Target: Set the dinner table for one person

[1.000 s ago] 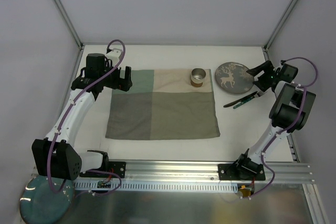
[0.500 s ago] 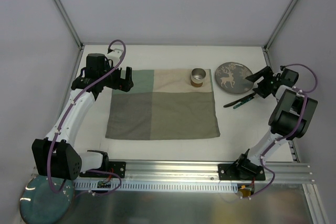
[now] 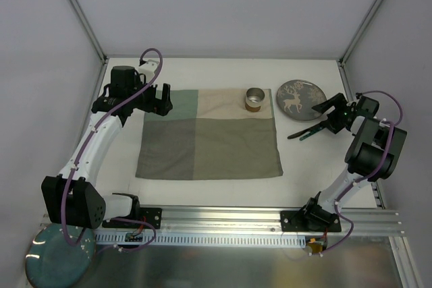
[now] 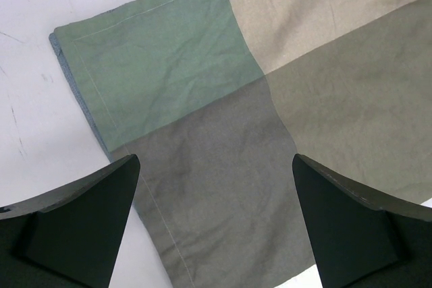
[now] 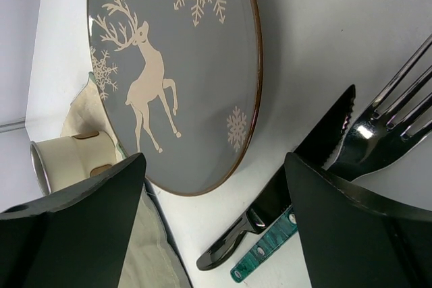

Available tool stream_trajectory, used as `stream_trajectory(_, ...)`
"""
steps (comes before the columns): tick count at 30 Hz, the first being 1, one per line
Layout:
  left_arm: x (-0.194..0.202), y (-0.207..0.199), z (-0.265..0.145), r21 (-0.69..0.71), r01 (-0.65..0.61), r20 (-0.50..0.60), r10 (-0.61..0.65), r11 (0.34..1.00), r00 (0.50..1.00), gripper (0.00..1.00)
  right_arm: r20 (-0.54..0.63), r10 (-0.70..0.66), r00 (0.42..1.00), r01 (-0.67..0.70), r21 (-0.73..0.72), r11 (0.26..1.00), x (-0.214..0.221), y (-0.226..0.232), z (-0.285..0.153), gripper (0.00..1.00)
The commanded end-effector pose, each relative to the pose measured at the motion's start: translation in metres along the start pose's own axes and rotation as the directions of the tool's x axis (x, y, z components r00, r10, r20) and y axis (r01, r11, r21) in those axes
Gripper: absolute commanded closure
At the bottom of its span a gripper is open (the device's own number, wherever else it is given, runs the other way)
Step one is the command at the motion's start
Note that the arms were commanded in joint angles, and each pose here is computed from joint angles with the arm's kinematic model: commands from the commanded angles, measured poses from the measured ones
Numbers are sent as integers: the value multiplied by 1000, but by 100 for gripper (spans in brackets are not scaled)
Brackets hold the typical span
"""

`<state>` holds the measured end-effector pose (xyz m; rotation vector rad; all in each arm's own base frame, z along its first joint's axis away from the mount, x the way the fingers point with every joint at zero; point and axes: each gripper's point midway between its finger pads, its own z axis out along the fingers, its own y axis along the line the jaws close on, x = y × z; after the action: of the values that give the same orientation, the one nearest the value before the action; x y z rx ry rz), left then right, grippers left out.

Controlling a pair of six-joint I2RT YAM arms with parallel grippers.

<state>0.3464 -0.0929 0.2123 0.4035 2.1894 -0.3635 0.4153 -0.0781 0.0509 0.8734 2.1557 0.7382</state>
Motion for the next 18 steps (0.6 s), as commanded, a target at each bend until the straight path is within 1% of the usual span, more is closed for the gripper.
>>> stream_trajectory(1,-14,1,-2,15,-16,34,16,1000,999,1,11,-6,1000,6,-1,1000,-1,-2,3,12)
stream_trajectory(5,-13,2,1,14,-14,30,13,1000,999,1,-9,22,1000,-22,-6,1000,2,-3,14,12)
stream_trajectory(14,-8,5,8,17,2,14,-2,1000,1000,1,-27,14,1000,-15,-45,999,5,14,32,12)
stream_trajectory(18,-5,6,13,24,4,5,-4,1000,1000,1,-35,14,999,-16,-48,999,5,18,40,16)
